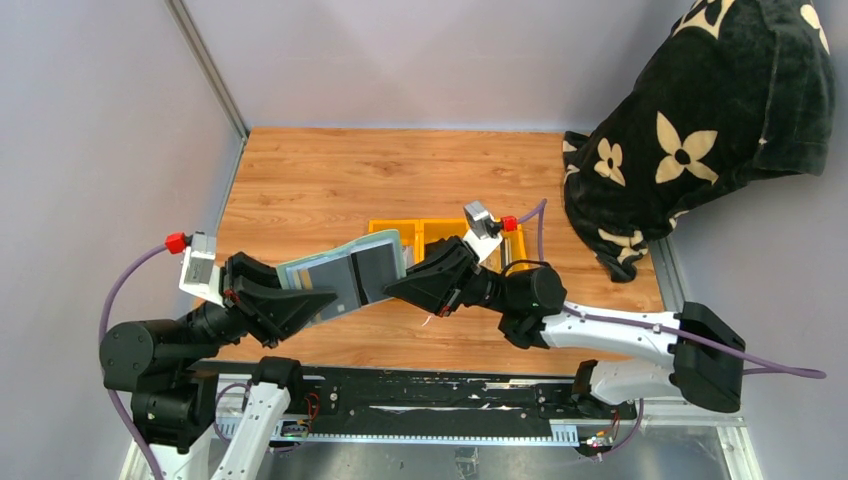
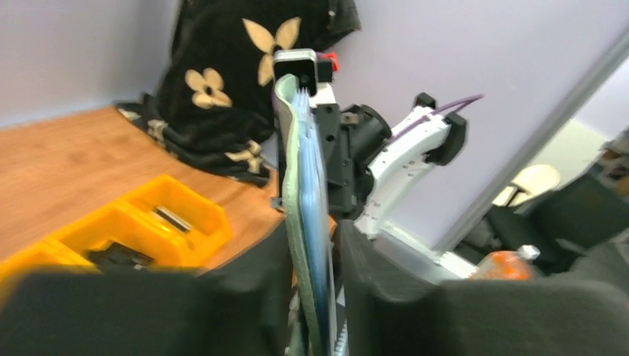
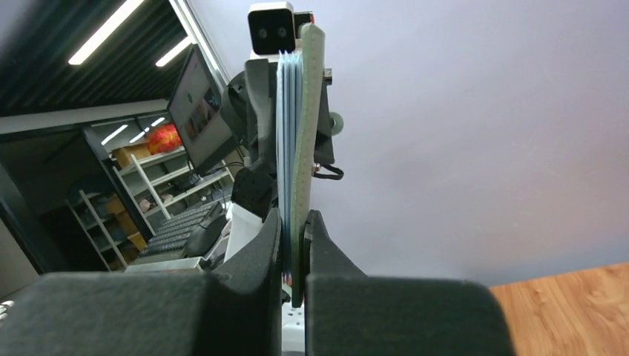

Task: Take the credit cards out of the card holder
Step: Remove the credit card from the card holder.

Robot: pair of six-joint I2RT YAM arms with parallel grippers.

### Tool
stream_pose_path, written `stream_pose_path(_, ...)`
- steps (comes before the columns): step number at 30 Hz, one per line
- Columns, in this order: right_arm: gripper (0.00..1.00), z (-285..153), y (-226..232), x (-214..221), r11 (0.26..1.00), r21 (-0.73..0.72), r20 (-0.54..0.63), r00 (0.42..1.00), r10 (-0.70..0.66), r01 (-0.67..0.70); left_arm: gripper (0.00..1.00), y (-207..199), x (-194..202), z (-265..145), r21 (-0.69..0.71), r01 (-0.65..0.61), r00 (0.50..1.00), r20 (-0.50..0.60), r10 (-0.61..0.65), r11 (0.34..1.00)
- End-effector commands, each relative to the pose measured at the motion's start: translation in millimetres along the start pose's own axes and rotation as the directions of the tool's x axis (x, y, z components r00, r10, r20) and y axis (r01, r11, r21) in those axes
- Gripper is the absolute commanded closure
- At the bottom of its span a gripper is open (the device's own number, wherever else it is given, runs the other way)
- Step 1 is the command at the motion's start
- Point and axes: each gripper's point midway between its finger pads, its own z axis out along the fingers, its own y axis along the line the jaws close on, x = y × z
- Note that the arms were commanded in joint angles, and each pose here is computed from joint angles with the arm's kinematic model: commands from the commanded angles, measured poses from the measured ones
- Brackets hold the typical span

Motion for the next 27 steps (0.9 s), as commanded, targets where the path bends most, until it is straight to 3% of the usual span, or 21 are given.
stream_pose_path(1, 1.00, 8, 20, -16, 1.000, 0.001, -0.034, 0.999, -0.030, 0.030, 0.48, 3, 16, -6, -0.012, -0.024, 0.998, -0.061, 0.024, 1.000)
stream_pose_path(3, 1.00, 5, 16, -8, 0.996, 0.055, -0.147, 0.987, -0.066, 0.075, 0.20, 7, 22, -8, -0.032, -0.057, 0.993, -0.103, 0.054, 0.998)
stream_pose_path(4, 1.00, 2, 14, -3, 0.991, 0.093, -0.225, 0.972, -0.070, 0.093, 0.11, 7, 23, -10, -0.035, -0.088, 0.989, -0.120, 0.083, 0.996)
stream_pose_path(7, 1.00, -15, 3, 8, 0.956, 0.182, -0.484, 0.867, -0.118, 0.231, 0.03, 9, 26, -14, -0.042, -0.159, 0.974, -0.172, 0.150, 0.986)
stream_pose_path(10, 1.00, -40, 0, 24, 0.937, 0.175, -0.699, 0.708, -0.098, 0.303, 0.00, 3, 26, -18, -0.019, -0.228, 0.957, -0.189, 0.221, 0.973)
stream_pose_path(16, 1.00, -54, 12, 39, 0.960, 0.091, -0.855, 0.515, -0.060, 0.264, 0.00, -5, 36, -21, 0.074, -0.262, 0.939, -0.211, 0.272, 0.962)
stream_pose_path(22, 1.00, -49, 16, 50, 0.967, 0.029, -0.913, 0.401, -0.078, 0.254, 0.07, 7, 66, -19, 0.132, -0.117, 0.944, -0.294, 0.152, 0.984)
stream_pose_path(27, 1.00, -40, 11, 59, 0.971, 0.009, -0.928, 0.365, -0.081, 0.240, 0.17, 13, 87, -22, 0.177, -0.011, 0.933, -0.352, 0.074, 0.984)
